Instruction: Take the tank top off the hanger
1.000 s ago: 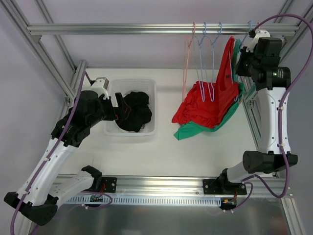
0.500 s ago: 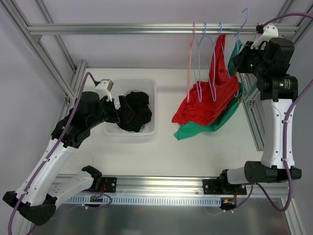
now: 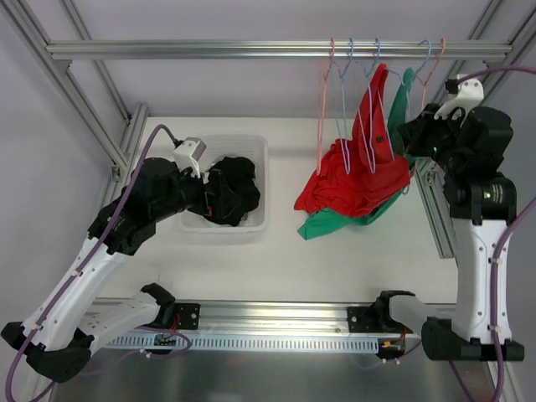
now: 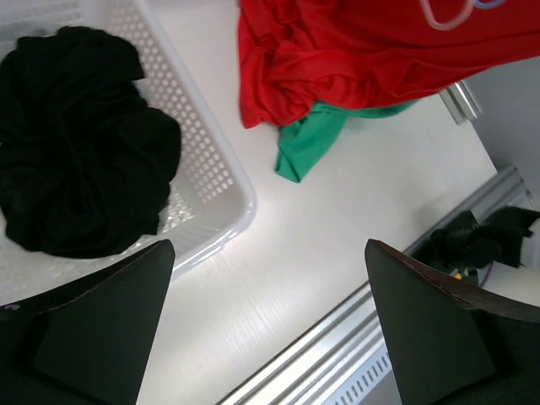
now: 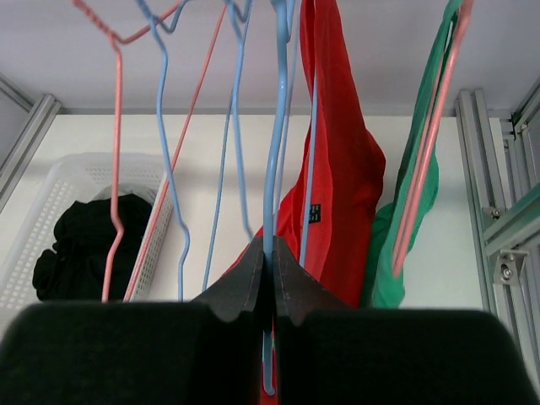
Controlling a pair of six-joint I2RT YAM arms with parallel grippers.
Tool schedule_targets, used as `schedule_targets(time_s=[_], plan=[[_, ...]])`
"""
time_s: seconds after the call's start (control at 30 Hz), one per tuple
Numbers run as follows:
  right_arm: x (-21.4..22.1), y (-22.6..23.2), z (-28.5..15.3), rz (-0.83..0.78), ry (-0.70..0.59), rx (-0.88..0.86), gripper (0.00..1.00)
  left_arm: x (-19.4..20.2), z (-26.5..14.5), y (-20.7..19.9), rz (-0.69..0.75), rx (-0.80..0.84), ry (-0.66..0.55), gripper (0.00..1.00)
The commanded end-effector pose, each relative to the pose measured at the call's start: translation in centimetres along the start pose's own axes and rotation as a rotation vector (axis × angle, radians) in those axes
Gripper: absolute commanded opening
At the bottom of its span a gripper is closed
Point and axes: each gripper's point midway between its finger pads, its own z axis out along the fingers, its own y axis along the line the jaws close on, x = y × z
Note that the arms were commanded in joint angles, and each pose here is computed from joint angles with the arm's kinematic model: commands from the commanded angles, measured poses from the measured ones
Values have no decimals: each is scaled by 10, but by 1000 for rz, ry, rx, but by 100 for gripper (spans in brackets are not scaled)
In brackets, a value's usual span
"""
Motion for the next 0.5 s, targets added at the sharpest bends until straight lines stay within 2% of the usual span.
schedule_targets(time_s=[0.0,0.03,0.13,0.23,0.3,0.47], plan=[[-18,18,-44,-25,-144,-51,0,-21,-14,-43,92,178,-83,99],[-17,23,-63,-29,-174,-60,0,-23,-16,-50,105,207,-95,99],[13,22,-86,-19,-108,-42,0,-29,-23,-82,154,332,-127,99],[31,18,-125,-25,-111,8,0,-34,-29,-117,212,471,-156,99],[34,19,-156,-31,-158,29,0,-41,-34,-144,256,573,-203,99],[51,36,-216,-32,-166,-9,0,-59,-44,-202,376,749,-306,99]])
